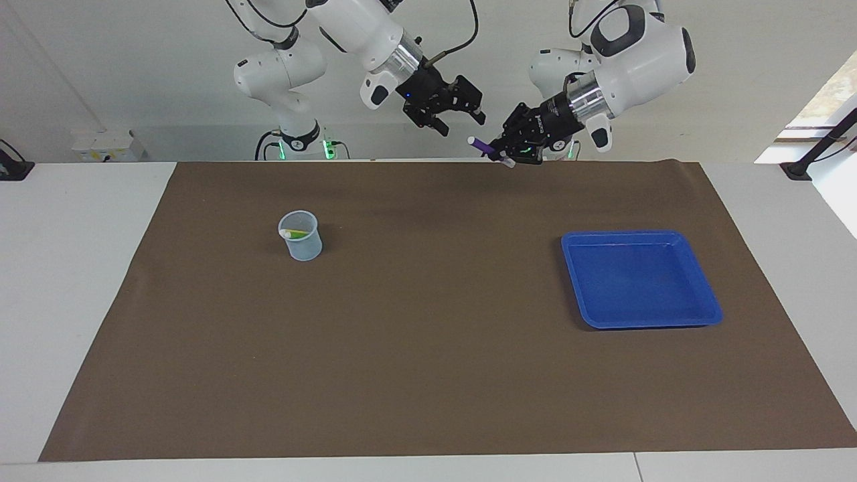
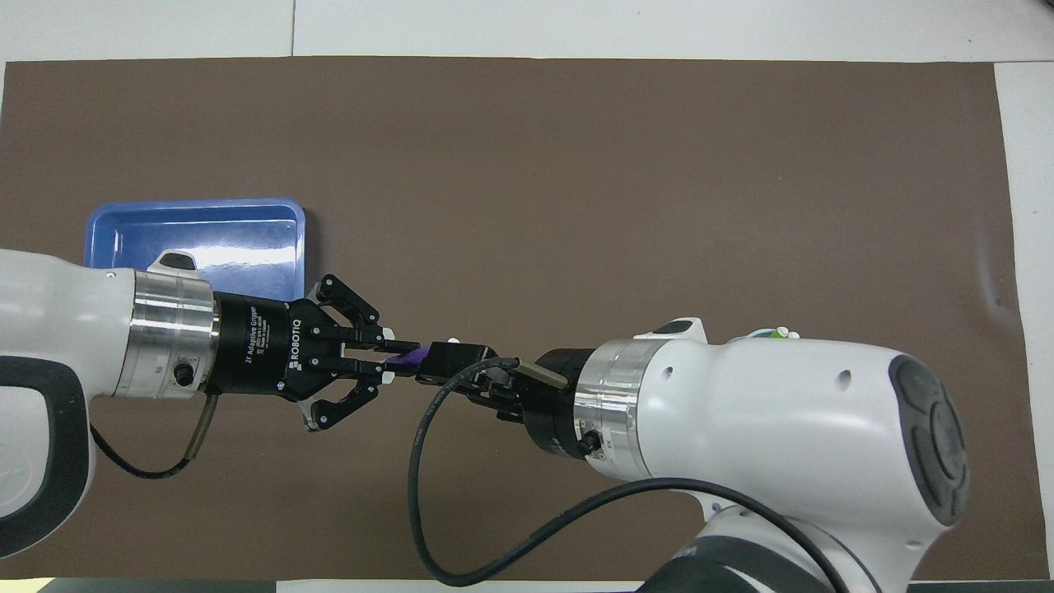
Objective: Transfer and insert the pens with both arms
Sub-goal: 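Grasp the purple pen with the right gripper while the left gripper releases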
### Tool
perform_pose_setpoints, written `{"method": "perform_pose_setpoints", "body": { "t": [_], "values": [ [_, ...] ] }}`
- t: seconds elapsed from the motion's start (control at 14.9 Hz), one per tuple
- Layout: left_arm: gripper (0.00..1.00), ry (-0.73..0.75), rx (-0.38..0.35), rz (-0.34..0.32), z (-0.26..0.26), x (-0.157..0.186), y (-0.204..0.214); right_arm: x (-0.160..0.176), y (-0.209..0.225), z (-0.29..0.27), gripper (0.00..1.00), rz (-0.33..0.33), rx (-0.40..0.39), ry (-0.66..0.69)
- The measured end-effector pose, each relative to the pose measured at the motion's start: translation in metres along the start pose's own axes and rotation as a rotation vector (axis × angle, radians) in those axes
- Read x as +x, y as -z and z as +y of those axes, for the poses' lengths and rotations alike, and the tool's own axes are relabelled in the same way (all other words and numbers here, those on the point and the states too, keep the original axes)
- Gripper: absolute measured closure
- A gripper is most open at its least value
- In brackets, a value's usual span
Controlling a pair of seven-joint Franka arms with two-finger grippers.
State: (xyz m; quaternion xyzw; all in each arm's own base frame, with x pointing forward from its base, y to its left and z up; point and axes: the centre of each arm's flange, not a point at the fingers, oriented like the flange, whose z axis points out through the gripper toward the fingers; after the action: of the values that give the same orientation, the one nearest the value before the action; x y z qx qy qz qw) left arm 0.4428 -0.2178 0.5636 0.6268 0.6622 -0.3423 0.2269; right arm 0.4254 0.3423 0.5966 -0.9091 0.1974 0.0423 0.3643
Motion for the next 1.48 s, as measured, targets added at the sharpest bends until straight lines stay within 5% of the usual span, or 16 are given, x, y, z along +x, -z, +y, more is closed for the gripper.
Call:
{"method": "perform_pose_setpoints", "body": {
  "t": [0.4,0.87,1.21,1.48],
  "values": [
    [0.84,0.019,-0.016,-0.031,0.002,-0.001,0.000,0.009,-0.002,-0.001,0.21,0.046,0.034,-0.010],
    [0.84,0.023,-0.015,-0.036,0.001,0.000,-0.003,0.009,-0.011,-0.002,0.27,0.039,0.026,-0.008],
    [0.84,0.023,-0.013,-0.035,0.001,0.000,-0.005,0.009,-0.011,-0.004,0.55,0.039,0.030,-0.008],
    [0.84,0.024,-0.016,-0.039,0.001,0.000,-0.005,0.011,-0.011,-0.005,0.56,0.040,0.032,-0.009]
  ]
}}
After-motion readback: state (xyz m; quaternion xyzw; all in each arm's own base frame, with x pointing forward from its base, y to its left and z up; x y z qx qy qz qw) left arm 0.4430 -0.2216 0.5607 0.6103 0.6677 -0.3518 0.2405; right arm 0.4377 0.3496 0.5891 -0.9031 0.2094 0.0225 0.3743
